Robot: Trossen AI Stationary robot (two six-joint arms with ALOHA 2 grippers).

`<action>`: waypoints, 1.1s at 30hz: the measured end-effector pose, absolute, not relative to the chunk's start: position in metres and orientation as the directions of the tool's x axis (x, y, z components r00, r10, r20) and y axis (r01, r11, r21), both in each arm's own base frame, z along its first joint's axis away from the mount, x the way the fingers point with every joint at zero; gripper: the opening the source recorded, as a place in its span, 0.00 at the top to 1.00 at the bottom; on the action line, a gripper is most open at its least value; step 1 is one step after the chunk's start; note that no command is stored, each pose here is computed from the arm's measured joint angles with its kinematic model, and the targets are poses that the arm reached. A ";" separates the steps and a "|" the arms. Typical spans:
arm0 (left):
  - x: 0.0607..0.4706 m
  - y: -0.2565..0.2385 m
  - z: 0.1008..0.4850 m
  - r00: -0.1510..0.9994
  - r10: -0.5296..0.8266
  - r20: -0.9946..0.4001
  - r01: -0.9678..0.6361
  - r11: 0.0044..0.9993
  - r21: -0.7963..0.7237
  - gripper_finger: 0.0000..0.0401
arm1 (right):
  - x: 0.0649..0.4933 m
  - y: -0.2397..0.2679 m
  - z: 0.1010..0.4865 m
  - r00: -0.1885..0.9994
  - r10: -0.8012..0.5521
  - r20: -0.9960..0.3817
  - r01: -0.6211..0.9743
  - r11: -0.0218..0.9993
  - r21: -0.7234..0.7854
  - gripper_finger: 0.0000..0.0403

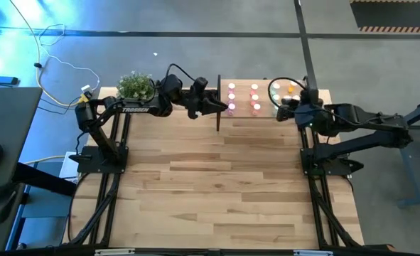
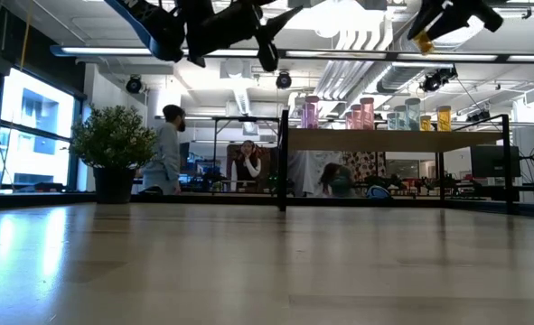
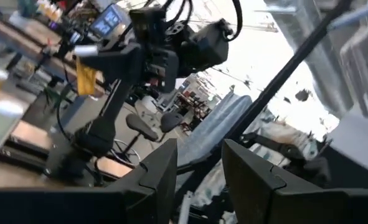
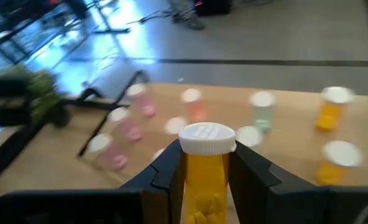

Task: Pick and place medicine bottles onto shelf by color
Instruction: Put the orange pill bottle on the shelf aligned with the other orange pill bottles

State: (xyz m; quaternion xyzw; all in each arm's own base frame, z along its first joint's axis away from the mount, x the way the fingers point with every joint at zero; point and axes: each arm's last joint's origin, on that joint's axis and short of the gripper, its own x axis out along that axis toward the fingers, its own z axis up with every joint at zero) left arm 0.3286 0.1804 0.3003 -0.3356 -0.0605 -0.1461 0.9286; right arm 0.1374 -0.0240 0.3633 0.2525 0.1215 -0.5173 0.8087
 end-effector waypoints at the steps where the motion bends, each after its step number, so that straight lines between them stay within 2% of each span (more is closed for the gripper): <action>1: 0.330 0.179 0.302 0.947 -0.242 0.211 0.321 0.747 -0.583 0.71 | 0.140 -0.024 0.365 0.461 -0.760 -0.459 0.886 0.365 0.286 0.77; 5: 0.337 0.173 0.307 0.947 -0.265 0.184 0.322 0.802 -0.504 0.71 | 0.148 -0.022 0.372 0.566 -0.701 -0.434 0.824 0.467 0.321 0.77; 12: 0.353 0.162 0.309 0.963 -0.267 0.041 0.258 0.865 -0.431 0.71 | 0.160 -0.019 0.387 0.725 -0.600 -0.340 0.689 0.631 0.356 0.77; 21: 0.365 0.143 0.317 0.974 -0.225 0.038 0.225 0.922 -0.316 0.71 | 0.179 -0.014 0.401 0.884 -0.414 -0.217 0.466 0.812 0.350 0.77; 27: 0.373 0.127 0.318 0.982 -0.182 0.045 0.188 0.953 -0.239 0.69 | 0.192 -0.012 0.402 0.926 -0.330 -0.181 0.373 0.867 0.329 0.77; 33: 0.377 0.117 0.318 0.988 -0.147 0.049 0.155 0.961 -0.229 0.58 | 0.204 -0.009 0.402 0.960 -0.229 -0.162 0.271 0.904 0.330 0.77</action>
